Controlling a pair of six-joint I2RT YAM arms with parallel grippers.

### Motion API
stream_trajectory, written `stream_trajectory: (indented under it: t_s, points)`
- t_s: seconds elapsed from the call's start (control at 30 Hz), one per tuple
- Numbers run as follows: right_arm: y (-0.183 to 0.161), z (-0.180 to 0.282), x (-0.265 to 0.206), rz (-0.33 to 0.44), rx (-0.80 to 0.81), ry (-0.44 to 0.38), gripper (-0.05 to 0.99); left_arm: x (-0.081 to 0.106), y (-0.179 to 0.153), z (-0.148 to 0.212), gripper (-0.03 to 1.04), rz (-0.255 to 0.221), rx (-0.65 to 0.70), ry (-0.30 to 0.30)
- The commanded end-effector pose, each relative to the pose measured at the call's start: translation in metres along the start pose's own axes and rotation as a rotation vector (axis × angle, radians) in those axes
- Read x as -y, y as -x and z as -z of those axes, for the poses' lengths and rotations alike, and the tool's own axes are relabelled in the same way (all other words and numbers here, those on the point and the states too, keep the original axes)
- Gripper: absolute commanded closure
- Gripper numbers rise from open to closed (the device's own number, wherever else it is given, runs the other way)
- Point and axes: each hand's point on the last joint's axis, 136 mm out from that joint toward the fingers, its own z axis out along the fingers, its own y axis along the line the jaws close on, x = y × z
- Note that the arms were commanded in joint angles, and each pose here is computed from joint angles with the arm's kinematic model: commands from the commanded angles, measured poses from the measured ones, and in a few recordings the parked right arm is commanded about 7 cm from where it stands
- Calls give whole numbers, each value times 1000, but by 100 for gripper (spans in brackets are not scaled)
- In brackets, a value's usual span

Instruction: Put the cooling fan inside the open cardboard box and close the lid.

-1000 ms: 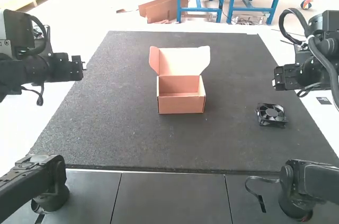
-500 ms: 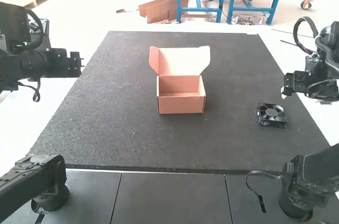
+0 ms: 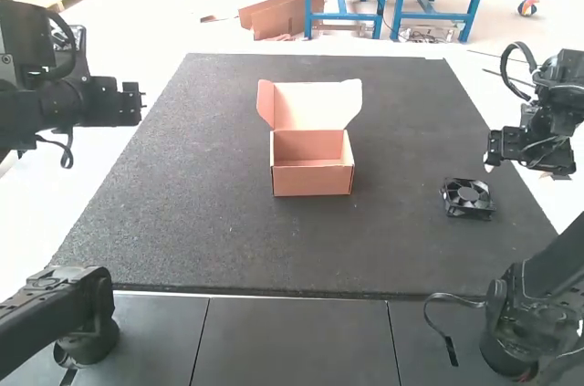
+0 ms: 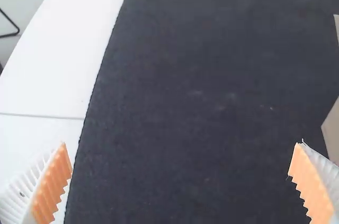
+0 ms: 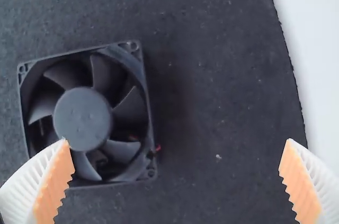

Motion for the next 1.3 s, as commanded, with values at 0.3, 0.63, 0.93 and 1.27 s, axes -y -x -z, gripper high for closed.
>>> stream_trajectory:
  t_s: [0.3, 0.63, 0.93, 1.27]
  points:
    - [15, -27, 20, 36, -131, -61, 5, 14, 14, -16, 4, -32, 21, -40]
    - [-5, -44, 10, 12, -255, 10, 5, 15, 10, -22, 4, -34, -1, -43]
    - [-19, -57, 19, -20, -314, -19, 5, 15, 6, -22, 4, -34, -14, -41]
    - [-24, -65, 20, -21, -334, -20, 5, 15, 5, -21, 4, -34, -15, -41]
